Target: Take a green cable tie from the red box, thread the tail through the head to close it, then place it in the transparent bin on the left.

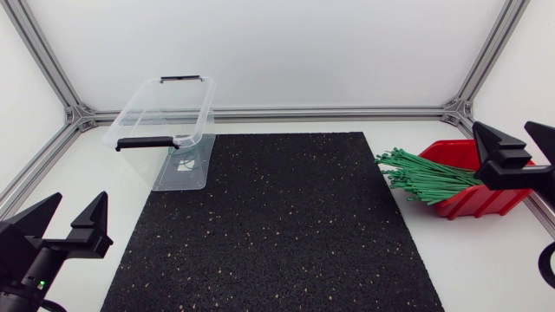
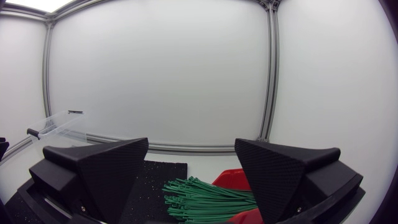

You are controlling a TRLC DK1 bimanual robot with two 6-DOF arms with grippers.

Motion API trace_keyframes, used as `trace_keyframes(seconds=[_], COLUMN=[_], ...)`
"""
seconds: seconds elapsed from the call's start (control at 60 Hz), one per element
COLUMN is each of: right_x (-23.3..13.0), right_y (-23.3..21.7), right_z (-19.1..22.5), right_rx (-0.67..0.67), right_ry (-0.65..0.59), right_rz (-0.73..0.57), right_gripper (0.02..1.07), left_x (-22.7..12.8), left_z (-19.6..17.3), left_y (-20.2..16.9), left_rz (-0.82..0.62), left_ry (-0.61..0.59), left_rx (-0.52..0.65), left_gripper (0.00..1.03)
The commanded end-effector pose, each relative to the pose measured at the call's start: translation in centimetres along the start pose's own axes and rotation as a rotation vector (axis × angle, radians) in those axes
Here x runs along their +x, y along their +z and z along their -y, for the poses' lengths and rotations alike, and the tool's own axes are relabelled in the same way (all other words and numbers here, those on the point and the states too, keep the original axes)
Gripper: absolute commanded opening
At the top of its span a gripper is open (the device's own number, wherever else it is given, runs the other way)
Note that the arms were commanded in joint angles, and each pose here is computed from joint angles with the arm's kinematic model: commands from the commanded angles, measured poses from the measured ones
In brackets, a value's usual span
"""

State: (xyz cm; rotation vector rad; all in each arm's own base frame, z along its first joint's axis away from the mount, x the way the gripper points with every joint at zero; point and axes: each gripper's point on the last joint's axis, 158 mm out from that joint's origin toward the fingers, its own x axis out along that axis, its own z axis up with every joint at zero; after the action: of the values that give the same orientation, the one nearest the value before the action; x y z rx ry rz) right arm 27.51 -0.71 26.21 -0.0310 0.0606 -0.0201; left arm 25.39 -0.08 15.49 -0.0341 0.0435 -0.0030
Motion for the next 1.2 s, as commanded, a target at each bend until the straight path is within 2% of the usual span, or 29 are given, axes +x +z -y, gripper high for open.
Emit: trace_keyframes(seconds=[0.0,0.217,0.317,0.483,0.55,0.6,0.683,0.883,1.05,1.183], right_x=[0.8,3.3,3.8,4.5,4.1,3.7,3.5,2.2,2.0,2.1], right_y=[1.1,0.4,-1.1,-2.8,-4.5,-5.4,-6.9,-10.7,-12.7,-14.8], right_z=[0.6,2.0,1.9,2.3,1.0,0.5,0.4,-0.3,-0.3,-0.2], right_rx=[-0.037,-0.2,-0.416,-0.469,-0.524,-0.574,-0.661,-0.763,-0.85,-0.898], right_ry=[-0.017,-0.024,0.041,0.088,0.246,0.32,0.376,0.573,0.66,0.735], right_rz=[-0.042,-0.245,-0.33,-0.431,-0.476,-0.474,-0.506,-0.65,-0.677,-0.708], right_gripper=[1.03,1.02,1.01,1.0,1.0,1.0,1.0,1.0,1.0,0.92], left_x=[0.2,0.2,0.2,0.2,0.2,0.2,0.2,0.2,0.2,0.2], left_z=[-0.2,-0.2,-0.2,-0.2,-0.2,-0.2,-0.2,-0.2,-0.2,-0.2], left_y=[-2.3,-2.3,-2.3,-2.3,-2.3,-2.3,-2.3,-2.3,-2.3,-2.3], left_rz=[-0.052,-0.052,-0.052,-0.053,-0.053,-0.053,-0.055,-0.055,-0.055,-0.055], left_ry=[0.006,0.006,0.006,0.006,0.006,0.006,0.006,0.006,0.006,0.006], left_rx=[-0.023,-0.023,-0.023,-0.023,-0.022,-0.022,-0.022,-0.022,-0.022,-0.022], left_gripper=[0.99,0.99,0.99,0.99,0.99,0.99,0.99,0.99,0.99,0.99])
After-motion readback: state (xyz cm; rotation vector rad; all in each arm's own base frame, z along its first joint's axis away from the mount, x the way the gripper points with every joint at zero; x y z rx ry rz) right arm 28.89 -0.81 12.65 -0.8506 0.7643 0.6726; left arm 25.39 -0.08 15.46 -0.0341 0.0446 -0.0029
